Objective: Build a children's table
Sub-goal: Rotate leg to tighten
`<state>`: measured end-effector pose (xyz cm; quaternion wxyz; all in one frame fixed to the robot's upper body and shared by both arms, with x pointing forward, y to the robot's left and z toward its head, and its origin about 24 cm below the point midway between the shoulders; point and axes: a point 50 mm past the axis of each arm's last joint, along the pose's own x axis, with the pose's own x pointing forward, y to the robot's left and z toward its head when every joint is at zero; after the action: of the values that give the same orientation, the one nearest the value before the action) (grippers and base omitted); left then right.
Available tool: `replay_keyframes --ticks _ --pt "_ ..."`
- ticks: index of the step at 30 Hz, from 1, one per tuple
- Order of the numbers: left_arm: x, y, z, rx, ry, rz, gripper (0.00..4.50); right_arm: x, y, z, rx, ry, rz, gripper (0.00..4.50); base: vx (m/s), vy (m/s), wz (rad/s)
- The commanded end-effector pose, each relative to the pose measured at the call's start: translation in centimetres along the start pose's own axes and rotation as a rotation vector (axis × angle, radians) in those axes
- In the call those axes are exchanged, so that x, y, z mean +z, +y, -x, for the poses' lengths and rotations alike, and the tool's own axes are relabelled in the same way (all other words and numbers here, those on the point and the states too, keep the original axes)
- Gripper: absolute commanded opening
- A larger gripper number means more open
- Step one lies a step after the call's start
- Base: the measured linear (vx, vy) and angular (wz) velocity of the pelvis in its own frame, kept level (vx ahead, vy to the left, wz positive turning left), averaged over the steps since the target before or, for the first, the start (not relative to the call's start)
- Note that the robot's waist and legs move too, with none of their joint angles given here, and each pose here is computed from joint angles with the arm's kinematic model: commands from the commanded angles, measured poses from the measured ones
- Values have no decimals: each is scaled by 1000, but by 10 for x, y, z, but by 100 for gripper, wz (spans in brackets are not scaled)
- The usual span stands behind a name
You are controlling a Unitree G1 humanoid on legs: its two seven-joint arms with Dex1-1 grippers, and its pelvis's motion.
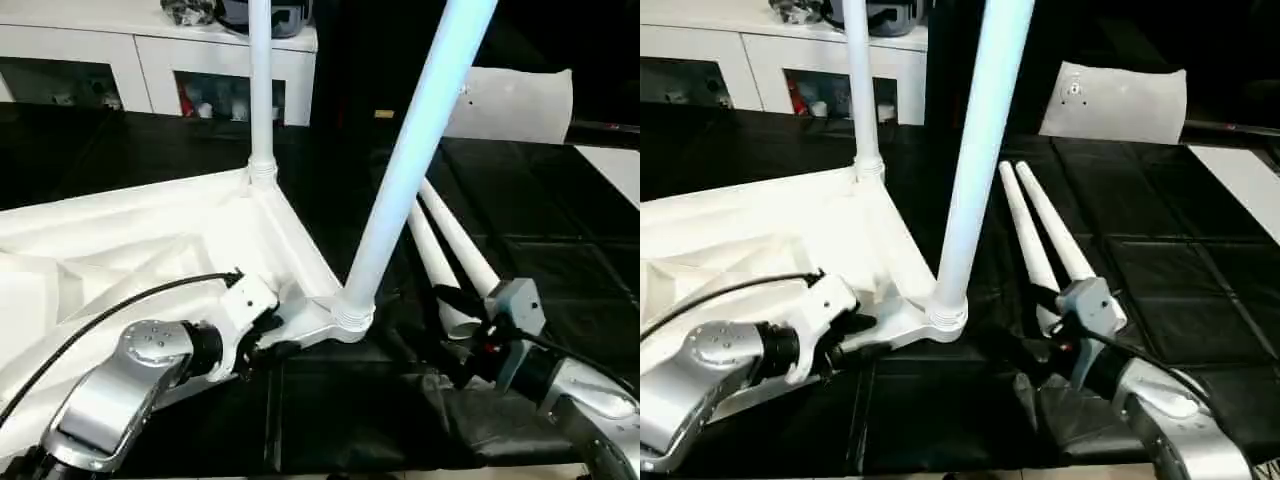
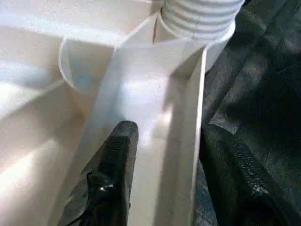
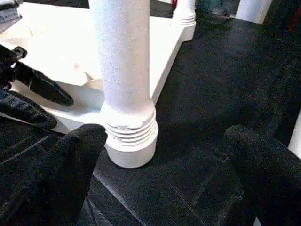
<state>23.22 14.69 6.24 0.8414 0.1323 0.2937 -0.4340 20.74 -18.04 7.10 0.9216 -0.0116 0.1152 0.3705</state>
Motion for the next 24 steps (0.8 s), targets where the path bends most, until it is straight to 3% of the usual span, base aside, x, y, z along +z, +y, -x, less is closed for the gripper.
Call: replay_keyframes --ticks 1,9,11,24 --pt "3 0 -1 5 10 -18 194 2 0 1 5 -1 22 450 0 0 0" --pt "9 -3 -5 -21 25 -10 139 1 5 0 59 26 26 450 0 0 0" --pt "9 -4 -5 -30 31 -16 104 1 6 -1 62 28 32 450 0 0 0" --pt "8 -4 -7 -9 84 -105 4 2 10 -6 124 27 61 450 0 0 0"
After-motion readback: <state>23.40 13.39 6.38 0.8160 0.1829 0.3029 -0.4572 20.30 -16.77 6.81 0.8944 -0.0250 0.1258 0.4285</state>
